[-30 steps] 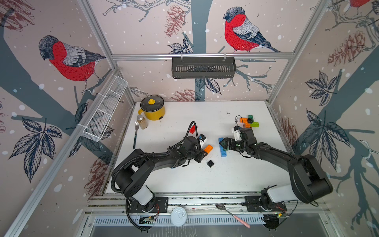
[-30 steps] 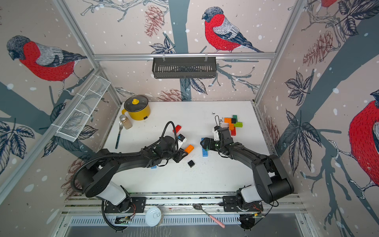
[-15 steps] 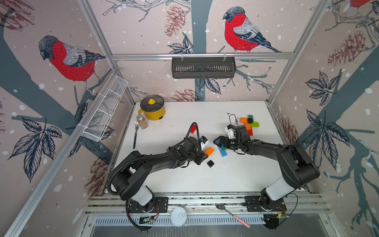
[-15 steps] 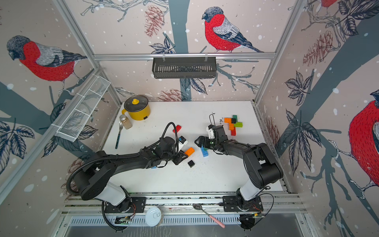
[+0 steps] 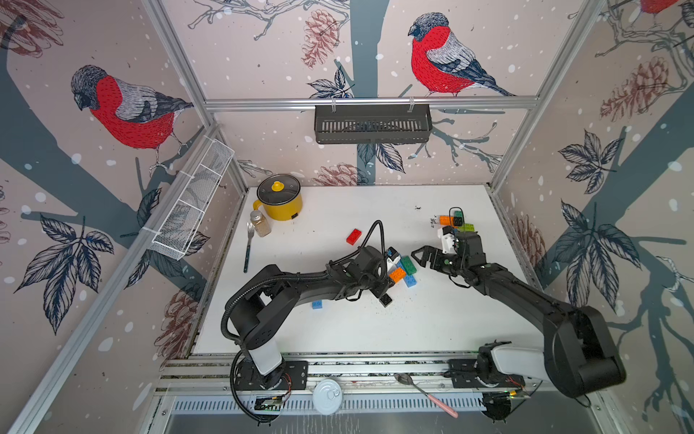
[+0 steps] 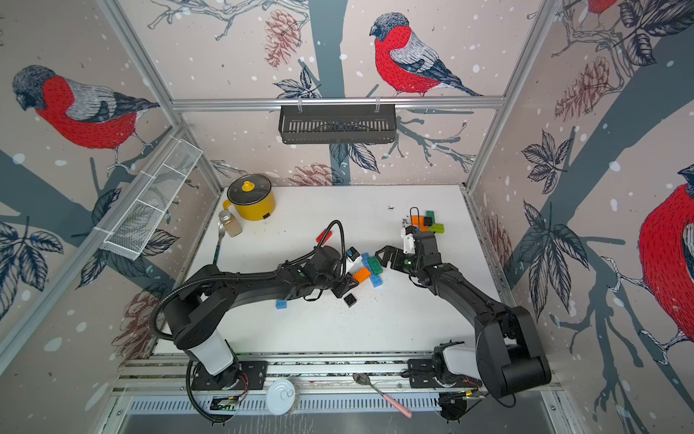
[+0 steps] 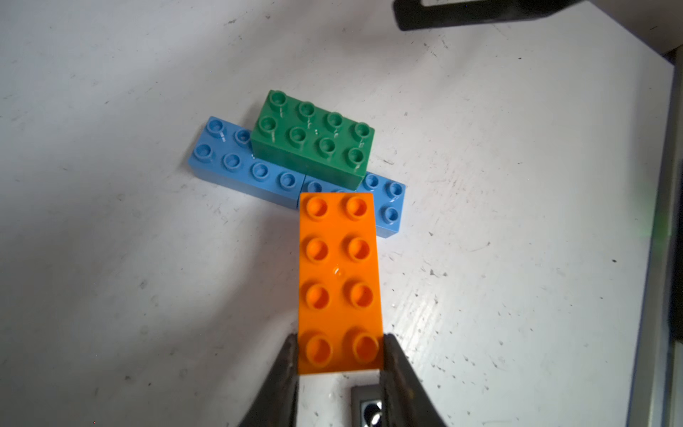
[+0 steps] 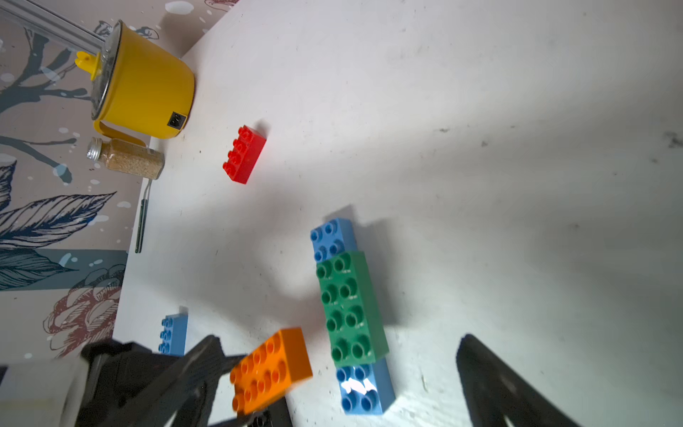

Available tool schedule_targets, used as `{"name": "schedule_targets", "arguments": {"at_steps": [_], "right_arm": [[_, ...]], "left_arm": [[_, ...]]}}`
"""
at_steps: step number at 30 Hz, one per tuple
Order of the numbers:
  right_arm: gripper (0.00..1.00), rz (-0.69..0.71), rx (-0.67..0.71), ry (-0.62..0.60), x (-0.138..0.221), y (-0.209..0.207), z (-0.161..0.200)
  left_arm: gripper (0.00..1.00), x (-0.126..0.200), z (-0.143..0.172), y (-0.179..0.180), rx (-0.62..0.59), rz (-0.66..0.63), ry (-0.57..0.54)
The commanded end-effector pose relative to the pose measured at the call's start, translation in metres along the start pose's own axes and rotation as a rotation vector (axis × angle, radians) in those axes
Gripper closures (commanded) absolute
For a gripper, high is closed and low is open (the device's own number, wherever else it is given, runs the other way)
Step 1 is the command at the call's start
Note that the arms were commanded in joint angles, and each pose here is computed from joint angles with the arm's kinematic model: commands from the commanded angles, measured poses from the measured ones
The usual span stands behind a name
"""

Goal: Assemble a small pinwheel with lego
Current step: Adjust the lego brick at the center of the board, then assemble the lego brick with the lego brick.

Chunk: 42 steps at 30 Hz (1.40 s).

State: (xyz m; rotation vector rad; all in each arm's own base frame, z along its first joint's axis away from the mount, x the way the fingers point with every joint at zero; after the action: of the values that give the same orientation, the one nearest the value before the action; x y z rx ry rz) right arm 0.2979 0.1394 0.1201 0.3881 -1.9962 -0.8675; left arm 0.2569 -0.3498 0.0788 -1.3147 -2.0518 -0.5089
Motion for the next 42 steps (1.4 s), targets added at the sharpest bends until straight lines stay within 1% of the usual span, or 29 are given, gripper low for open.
{"name": "schedule_targets", "arguments": {"at_steps": [1, 5, 14, 19, 20, 21, 22, 28, 42], "right_arm": [[0.01, 0.048, 0.009, -0.006, 0.010, -0.010, 0.008], [0.01, 0.062, 0.022, 0.012, 0.010, -0.013, 0.016], [0.01, 0.090, 0.060, 0.050, -0.004, -0.013, 0.022], [0.01, 0.082, 0.072, 0.052, -0.006, -0.009, 0.022], [0.01, 0.091, 0.072, 0.060, -0.009, -0.011, 0.024], [0.01, 0.102, 0.070, 0.070, -0.011, -0.014, 0.025], [0.01, 0.106, 0.069, 0.075, -0.012, -0.015, 0.026], [0.01, 0.156, 0.090, 0.089, -0.019, -0.022, 0.032], [0.01, 0.194, 0.100, 0.087, -0.030, -0.024, 0.029]], "left_arm": [[0.88, -0.007, 0.002, 0.004, -0.019, -0.021, 0.036], [0.88, -0.011, 0.001, 0.005, -0.019, -0.024, 0.039], [0.89, -0.014, -0.004, -0.003, -0.042, 0.004, 0.037], [0.89, -0.019, 0.007, -0.002, -0.040, -0.007, 0.075], [0.89, -0.020, 0.007, -0.003, -0.039, -0.005, 0.072], [0.89, -0.020, -0.004, 0.000, -0.044, -0.012, 0.052], [0.89, -0.020, -0.005, 0.000, -0.043, -0.016, 0.053], [0.89, -0.021, -0.003, 0.000, -0.053, -0.015, 0.070], [0.89, -0.025, 0.000, -0.001, -0.058, -0.025, 0.093]]}}
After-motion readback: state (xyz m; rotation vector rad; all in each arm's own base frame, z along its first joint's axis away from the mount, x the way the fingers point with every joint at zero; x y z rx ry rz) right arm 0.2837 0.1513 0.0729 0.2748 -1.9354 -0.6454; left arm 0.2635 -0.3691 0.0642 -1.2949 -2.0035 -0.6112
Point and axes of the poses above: each gripper's point midway between its finger pads, its own x axis back along the fingers, its own y axis along the line the jaws close on, z = x × y, the point moved 2 cm from there along x, back along the fingers, and after that the axes turned 14 degrees about -x, right-handed, at the moved point
